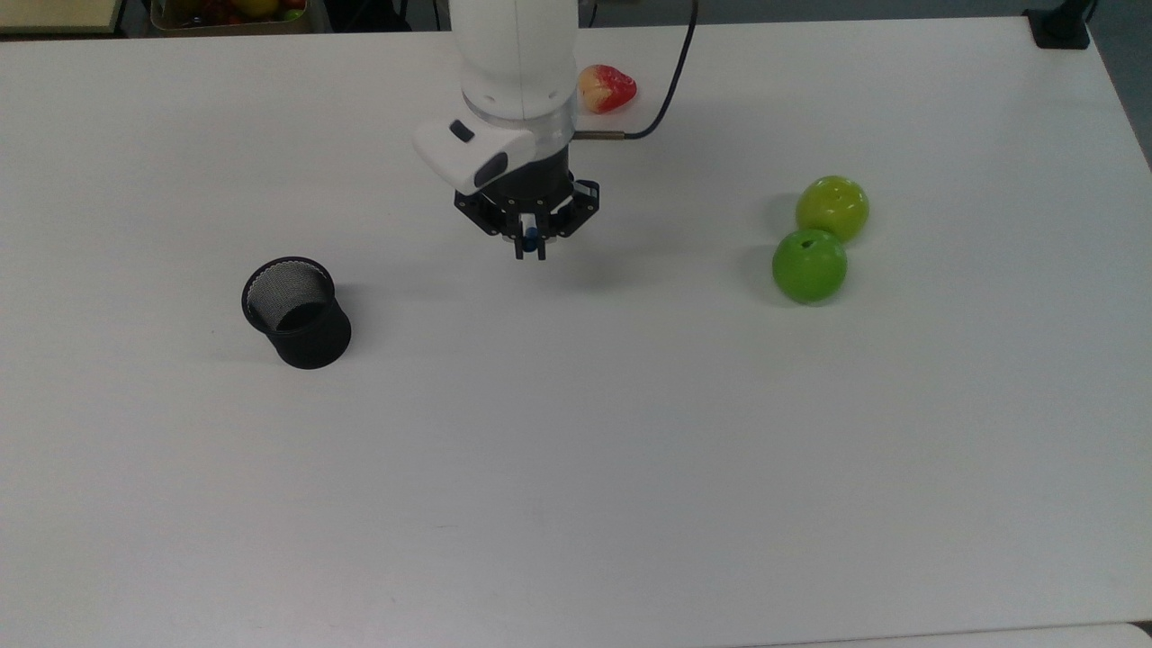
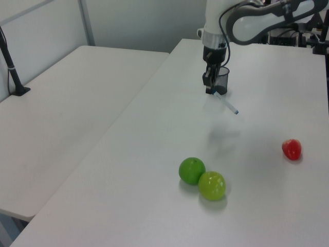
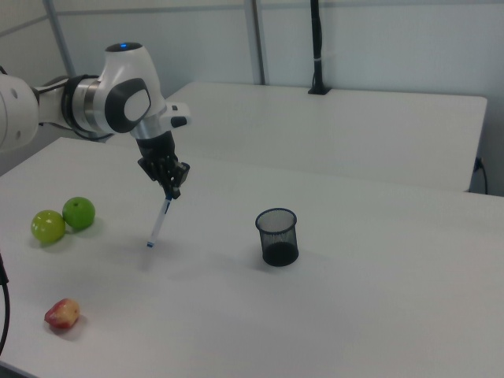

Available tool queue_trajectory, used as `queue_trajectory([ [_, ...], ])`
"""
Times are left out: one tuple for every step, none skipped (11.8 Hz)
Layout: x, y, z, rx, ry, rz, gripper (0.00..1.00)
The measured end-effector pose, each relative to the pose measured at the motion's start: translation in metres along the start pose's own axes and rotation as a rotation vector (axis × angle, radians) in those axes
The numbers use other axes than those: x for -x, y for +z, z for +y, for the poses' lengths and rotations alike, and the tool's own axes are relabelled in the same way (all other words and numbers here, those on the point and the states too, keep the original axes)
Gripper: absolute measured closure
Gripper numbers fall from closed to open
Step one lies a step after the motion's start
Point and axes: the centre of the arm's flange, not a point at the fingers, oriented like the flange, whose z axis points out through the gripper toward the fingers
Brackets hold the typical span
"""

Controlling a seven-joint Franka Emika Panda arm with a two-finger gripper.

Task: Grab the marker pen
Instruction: 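Carry the marker toward the green apples and lower it to the table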

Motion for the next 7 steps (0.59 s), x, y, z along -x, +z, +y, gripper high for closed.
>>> queue_trajectory([
  [0.0,0.012,-0.007,0.0,-0.005,-0.019,0.82],
  [0.001,0.022,-0.011,0.001,-0.01,-0.034,0.82],
  [0.001,0.032,-0.014,0.001,-0.015,-0.048,0.82],
  [0.002,0.039,-0.018,0.002,-0.02,-0.059,0.82],
  [0.002,0.047,-0.022,0.002,-0.027,-0.07,0.82],
  [0.002,0.053,-0.023,0.003,-0.029,-0.079,0.82],
  [0.003,0.057,-0.024,0.004,-0.03,-0.086,0.82],
])
